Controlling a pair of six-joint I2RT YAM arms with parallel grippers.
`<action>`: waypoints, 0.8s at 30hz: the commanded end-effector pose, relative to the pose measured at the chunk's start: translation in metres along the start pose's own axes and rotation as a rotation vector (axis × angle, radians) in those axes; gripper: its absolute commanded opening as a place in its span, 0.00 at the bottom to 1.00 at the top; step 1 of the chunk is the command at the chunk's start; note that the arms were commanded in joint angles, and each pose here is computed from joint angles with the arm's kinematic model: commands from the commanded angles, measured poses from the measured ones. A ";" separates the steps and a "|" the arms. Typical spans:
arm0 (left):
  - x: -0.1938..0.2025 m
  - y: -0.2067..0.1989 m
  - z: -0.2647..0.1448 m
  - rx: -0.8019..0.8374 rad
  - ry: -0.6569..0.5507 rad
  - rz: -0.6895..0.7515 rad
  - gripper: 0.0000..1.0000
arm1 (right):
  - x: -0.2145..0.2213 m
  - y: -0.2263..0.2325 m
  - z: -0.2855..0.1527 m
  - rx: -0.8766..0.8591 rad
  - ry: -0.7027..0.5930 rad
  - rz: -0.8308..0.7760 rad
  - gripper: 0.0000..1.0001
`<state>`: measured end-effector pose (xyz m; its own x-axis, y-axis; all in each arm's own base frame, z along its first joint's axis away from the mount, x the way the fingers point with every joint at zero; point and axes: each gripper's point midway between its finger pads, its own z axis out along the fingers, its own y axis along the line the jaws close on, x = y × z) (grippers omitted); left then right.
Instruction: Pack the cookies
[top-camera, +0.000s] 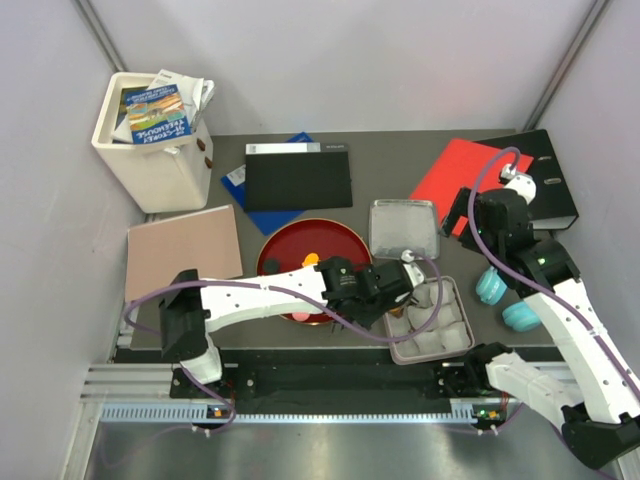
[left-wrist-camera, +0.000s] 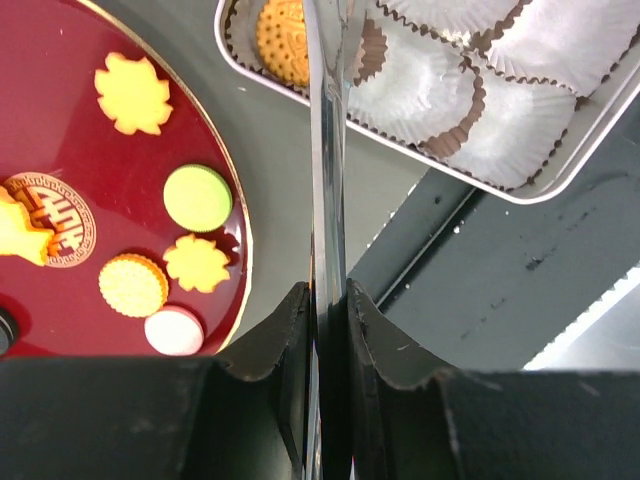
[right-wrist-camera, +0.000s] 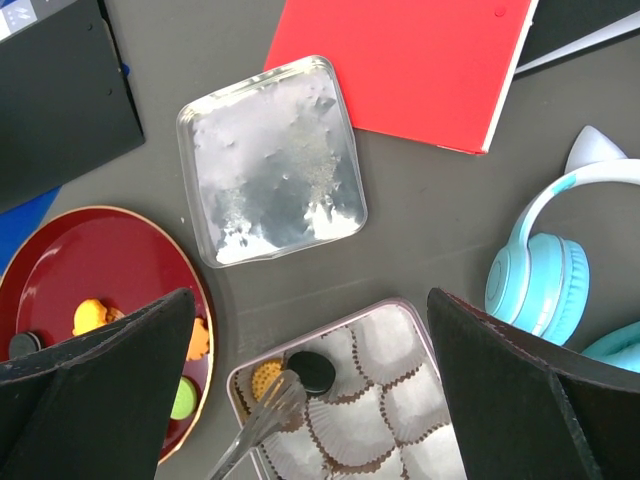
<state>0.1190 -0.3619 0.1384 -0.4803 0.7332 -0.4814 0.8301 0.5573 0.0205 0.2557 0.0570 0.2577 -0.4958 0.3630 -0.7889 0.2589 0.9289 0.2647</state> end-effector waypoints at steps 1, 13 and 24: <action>-0.024 0.004 0.001 -0.040 -0.067 0.018 0.12 | -0.004 0.004 -0.002 -0.025 -0.027 0.019 0.99; -0.054 -0.001 0.016 -0.043 -0.105 0.087 0.13 | -0.003 0.003 -0.001 -0.019 -0.024 0.013 0.99; -0.093 0.026 -0.038 -0.168 -0.266 0.028 0.19 | -0.003 0.004 -0.001 -0.021 -0.021 0.016 0.99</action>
<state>0.1556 -0.4072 0.1564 -0.3716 0.7350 -0.5672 0.8347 0.5320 0.1425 0.2548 0.0569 0.2531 -0.5021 0.3599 -0.7863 0.2593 0.9301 0.2602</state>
